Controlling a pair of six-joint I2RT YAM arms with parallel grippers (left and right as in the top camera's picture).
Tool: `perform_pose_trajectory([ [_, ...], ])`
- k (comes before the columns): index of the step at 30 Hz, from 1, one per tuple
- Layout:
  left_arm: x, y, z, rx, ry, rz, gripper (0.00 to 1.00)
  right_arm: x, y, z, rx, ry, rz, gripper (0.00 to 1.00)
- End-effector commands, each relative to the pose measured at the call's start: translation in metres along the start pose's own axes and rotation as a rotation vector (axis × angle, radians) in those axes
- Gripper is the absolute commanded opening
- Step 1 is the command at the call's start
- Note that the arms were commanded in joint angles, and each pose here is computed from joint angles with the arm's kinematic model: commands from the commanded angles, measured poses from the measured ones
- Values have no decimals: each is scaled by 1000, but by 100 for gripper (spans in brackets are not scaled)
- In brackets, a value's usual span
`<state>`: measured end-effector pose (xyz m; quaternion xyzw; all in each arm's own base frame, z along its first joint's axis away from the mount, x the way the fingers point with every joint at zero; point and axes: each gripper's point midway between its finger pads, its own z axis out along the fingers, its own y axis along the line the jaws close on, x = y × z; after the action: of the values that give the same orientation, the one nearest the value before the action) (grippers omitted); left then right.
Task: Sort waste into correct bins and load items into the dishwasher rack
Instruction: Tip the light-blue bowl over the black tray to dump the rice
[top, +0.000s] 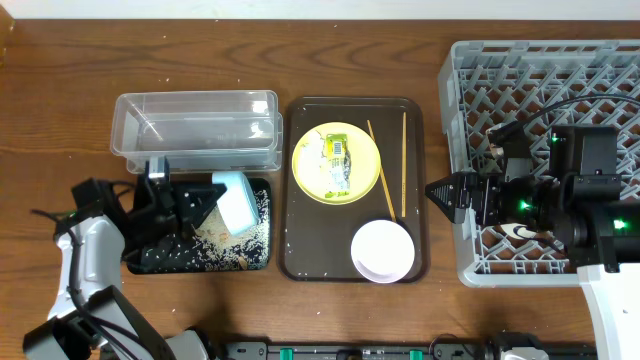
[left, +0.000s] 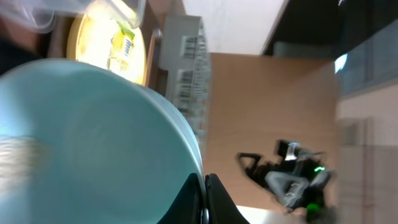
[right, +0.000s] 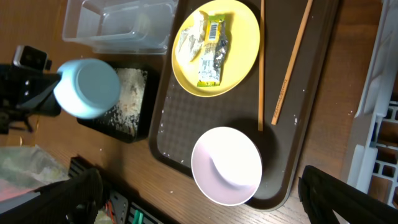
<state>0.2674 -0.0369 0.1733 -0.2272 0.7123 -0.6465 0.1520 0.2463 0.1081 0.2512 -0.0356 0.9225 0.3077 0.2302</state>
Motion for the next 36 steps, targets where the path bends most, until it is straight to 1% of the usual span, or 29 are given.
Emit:
perform_pose_trajectory([
  [1, 5, -4, -2, 48, -6, 90, 6, 3, 1, 2, -4, 12, -27, 99],
  [2, 1, 7, -3, -18, -12, 122, 6, 3, 1, 2, -4, 12, -27, 99],
  [3, -4, 21, -7, -96, -25, 98, 6, 3, 1, 2, -4, 11, -28, 99],
  [4, -6, 27, -10, -115, -38, 14, 6, 3, 1, 2, -4, 10, -28, 99],
  [5, -2, 17, -10, -53, -36, -25, 6, 3, 1, 2, -4, 11, -28, 99],
  [6, 2, 1, -9, 46, -37, -1, 6, 3, 1, 2, -4, 13, -27, 99],
  [7, 5, -4, -9, 66, -36, 32, 6, 4, 1, 2, -4, 14, -26, 99],
  [8, 1, 0, -9, 42, -39, 101, 6, 4, 1, 2, -4, 15, -25, 99],
  [9, -2, 13, -10, -31, -38, 96, 6, 4, 1, 2, -4, 15, -26, 99],
  [10, -3, 22, -11, -76, -39, 18, 6, 3, 1, 2, -4, 13, -26, 99],
  [11, 2, 17, -10, -45, -34, -40, 6, 3, 1, 2, -4, 13, -27, 99],
  [12, 7, 6, -8, 19, -27, -10, 6, 4, 1, 2, -4, 14, -26, 99],
  [13, 8, -2, -6, 60, -25, 59, 6, 4, 1, 2, -4, 16, -25, 99],
  [14, 8, 3, -6, 35, -19, 91, 6, 4, 1, 2, -4, 16, -25, 99],
  [16, 13, 23, -6, -91, 9, 5, 6, 3, 1, 2, -4, 14, -26, 99],
  [17, 19, 26, -5, -115, 26, -9, 6, 3, 1, 2, -4, 13, -26, 99],
  [19, 34, 29, -1, -171, 80, 14, 6, 3, 1, 2, -4, 13, -27, 99],
  [23, 56, 41, 2, -371, 159, 63, 6, 0, 2, 2, -6, 0, -36, 99],
  [25, 61, 42, 3, -458, 162, 95, 6, -2, 2, 2, -6, -8, -41, 99],
  [30, 67, 56, 2, -762, 111, 222, 6, -8, 1, 2, 1, -30, -55, 99],
  [33, 74, 53, 15, -830, 103, 316, 6, -7, 1, 2, 2, -28, -53, 99],
  [36, 81, 50, 40, -844, 119, 407, 6, -7, 1, 2, 2, -26, -52, 99],
])
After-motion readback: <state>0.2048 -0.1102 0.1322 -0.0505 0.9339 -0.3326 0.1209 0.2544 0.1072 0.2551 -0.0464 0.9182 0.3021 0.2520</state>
